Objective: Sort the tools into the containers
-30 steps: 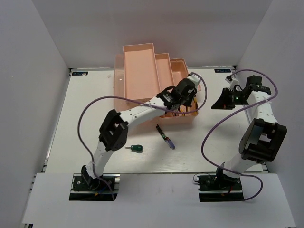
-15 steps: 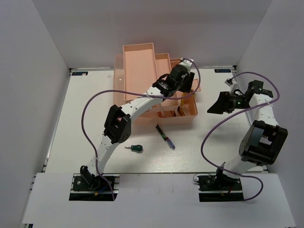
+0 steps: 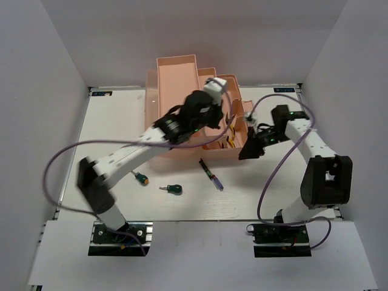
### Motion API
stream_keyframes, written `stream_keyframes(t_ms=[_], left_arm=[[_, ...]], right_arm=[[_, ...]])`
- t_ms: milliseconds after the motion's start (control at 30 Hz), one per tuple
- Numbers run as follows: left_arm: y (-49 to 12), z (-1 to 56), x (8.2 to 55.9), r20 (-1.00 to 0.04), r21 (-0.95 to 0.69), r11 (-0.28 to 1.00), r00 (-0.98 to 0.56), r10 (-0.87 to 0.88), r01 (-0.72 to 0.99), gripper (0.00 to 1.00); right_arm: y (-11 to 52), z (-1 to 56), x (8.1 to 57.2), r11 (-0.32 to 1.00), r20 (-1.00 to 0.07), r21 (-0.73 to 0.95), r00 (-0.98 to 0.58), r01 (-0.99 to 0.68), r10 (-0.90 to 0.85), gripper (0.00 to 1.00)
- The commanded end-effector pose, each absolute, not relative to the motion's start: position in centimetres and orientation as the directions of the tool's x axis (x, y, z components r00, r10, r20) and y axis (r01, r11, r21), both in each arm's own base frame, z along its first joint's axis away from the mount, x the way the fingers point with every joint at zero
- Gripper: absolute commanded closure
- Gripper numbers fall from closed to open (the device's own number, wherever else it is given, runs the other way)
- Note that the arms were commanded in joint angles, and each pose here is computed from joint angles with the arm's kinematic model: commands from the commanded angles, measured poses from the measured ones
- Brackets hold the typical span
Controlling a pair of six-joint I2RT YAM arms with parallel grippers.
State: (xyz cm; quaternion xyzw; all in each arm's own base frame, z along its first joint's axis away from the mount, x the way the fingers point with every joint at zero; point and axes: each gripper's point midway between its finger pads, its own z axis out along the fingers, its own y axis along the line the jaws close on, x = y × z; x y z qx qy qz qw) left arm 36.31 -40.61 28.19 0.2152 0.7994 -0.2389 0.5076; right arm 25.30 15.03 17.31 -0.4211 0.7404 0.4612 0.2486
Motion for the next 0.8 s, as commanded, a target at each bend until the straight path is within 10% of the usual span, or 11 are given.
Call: stream_keyframes(t_ms=[0,133,233,767], left_arm=[[-32.7,35.8,30.8,-0.949,-0.214,0.822,-0.311,-0.048,0.527,0.96],[-25.4,30.5,24.5,-0.886,-0.243,0.868,-0.464,-0.017,0.433,0.57],[-21.3,24.6,21.0,-0.805,-0.246,0.908,-0.593,0.004,0.339,0.47],[-17.3,15.7,17.8,-0.696,-0.212,0.956,-0.718,-0.002,0.203,0.4]], right_arm=[[17.8,14.1,25.0,0.229,-0.749,0.37,-0.435,-0.901,-0.5,0.67],[20.2,10.6,24.6,0.281,-0.708,0.312,-0.419,-0.908,-0.569,0.44],[20.4,7.3,24.7,0.372,-0.66,0.235,-0.428,-0.898,-0.617,0.42],[23.7,3.0,23.5,0.508,-0.631,0.128,-0.465,-0.852,-0.621,0.46]])
